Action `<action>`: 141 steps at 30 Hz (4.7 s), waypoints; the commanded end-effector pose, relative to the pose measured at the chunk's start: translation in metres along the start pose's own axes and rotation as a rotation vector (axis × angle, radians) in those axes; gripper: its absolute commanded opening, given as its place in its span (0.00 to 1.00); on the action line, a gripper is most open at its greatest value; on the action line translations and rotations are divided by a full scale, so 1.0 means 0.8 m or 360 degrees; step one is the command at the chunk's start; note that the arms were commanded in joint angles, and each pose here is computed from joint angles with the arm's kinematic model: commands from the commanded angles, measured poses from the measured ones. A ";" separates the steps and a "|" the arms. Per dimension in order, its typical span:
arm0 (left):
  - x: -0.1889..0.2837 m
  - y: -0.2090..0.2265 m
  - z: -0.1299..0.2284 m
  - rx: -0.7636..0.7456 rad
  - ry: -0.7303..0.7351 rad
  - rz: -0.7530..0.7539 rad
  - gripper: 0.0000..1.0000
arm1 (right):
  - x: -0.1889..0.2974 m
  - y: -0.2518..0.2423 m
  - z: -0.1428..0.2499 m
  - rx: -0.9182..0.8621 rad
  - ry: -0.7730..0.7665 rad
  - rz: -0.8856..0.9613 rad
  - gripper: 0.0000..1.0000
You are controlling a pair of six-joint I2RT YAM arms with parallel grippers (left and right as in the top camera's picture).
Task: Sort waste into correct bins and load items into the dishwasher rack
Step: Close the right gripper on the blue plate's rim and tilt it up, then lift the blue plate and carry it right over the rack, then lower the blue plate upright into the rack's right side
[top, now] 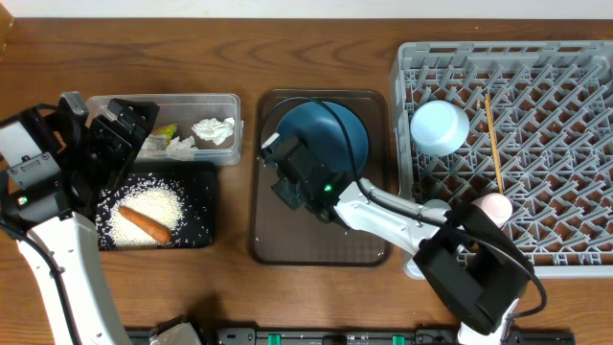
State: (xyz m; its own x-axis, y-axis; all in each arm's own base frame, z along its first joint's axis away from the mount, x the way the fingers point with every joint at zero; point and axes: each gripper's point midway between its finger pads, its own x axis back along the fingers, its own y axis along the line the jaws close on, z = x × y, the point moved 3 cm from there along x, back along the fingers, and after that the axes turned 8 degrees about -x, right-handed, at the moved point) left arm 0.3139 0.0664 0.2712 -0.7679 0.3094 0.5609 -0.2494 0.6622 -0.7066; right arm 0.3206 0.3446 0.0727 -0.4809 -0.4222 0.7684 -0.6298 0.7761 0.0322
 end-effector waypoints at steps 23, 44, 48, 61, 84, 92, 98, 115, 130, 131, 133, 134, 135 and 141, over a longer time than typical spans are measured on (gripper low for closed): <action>0.009 -0.009 -0.006 -0.0015 -0.0039 0.0016 0.98 | 0.372 -0.134 -0.125 -0.0436 -0.0858 -0.0752 0.01; 0.009 -0.009 -0.006 -0.0015 -0.0039 0.0016 0.98 | 0.453 -0.344 -0.015 -0.0937 -0.1052 -0.0833 0.01; 0.009 -0.009 -0.006 -0.0015 -0.0039 0.0016 0.98 | 0.435 -0.370 0.001 -0.1054 -0.1029 -0.0877 0.01; 0.009 -0.009 -0.006 -0.0015 -0.0039 0.0016 0.98 | 0.389 -0.429 0.051 -0.1337 -0.0990 -0.0979 0.01; 0.009 -0.009 -0.006 -0.0015 -0.0038 0.0016 0.98 | 0.382 -0.427 0.041 -0.1259 -0.0990 -0.0986 0.01; 0.009 -0.009 -0.006 -0.0015 -0.0039 0.0016 0.98 | 0.364 -0.418 0.020 -0.1223 -0.0943 -0.0965 0.01; 0.009 -0.009 -0.006 -0.0015 -0.0039 0.0016 0.98 | 0.361 -0.425 0.023 -0.1243 -0.0943 -0.0902 0.01; 0.009 -0.009 -0.006 -0.0015 -0.0039 0.0016 0.98 | 0.342 -0.443 0.050 -0.1321 -0.0938 -0.0971 0.01; 0.009 -0.009 -0.006 -0.0015 -0.0039 0.0016 0.98 | 0.359 -0.454 0.057 -0.1466 -0.0949 -0.1032 0.01; 0.009 -0.009 -0.006 -0.0015 -0.0039 0.0016 0.98 | 0.359 -0.453 0.055 -0.1470 -0.0945 -0.1040 0.01; 0.009 -0.009 -0.006 -0.0015 -0.0039 0.0016 0.98 | 0.357 -0.451 0.053 -0.1490 -0.0931 -0.1052 0.01; 0.009 -0.009 -0.006 -0.0015 -0.0039 0.0016 0.98 | 0.354 -0.451 0.051 -0.1527 -0.0915 -0.1051 0.01; 0.009 -0.009 -0.006 -0.0015 -0.0038 0.0016 0.98 | 0.350 -0.451 0.049 -0.1581 -0.0891 -0.1055 0.01; 0.009 -0.009 -0.006 -0.0015 -0.0039 0.0016 0.98 | 0.338 -0.436 0.008 -0.1655 -0.0819 -0.1147 0.01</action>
State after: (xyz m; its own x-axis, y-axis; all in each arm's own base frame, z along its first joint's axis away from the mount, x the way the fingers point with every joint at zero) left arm 0.3139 0.0664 0.2712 -0.7679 0.3094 0.5609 -0.2494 0.6622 -0.7066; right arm 0.3976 -0.0606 0.2668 -0.5795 -0.8131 0.0555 -0.3235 0.2920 0.9000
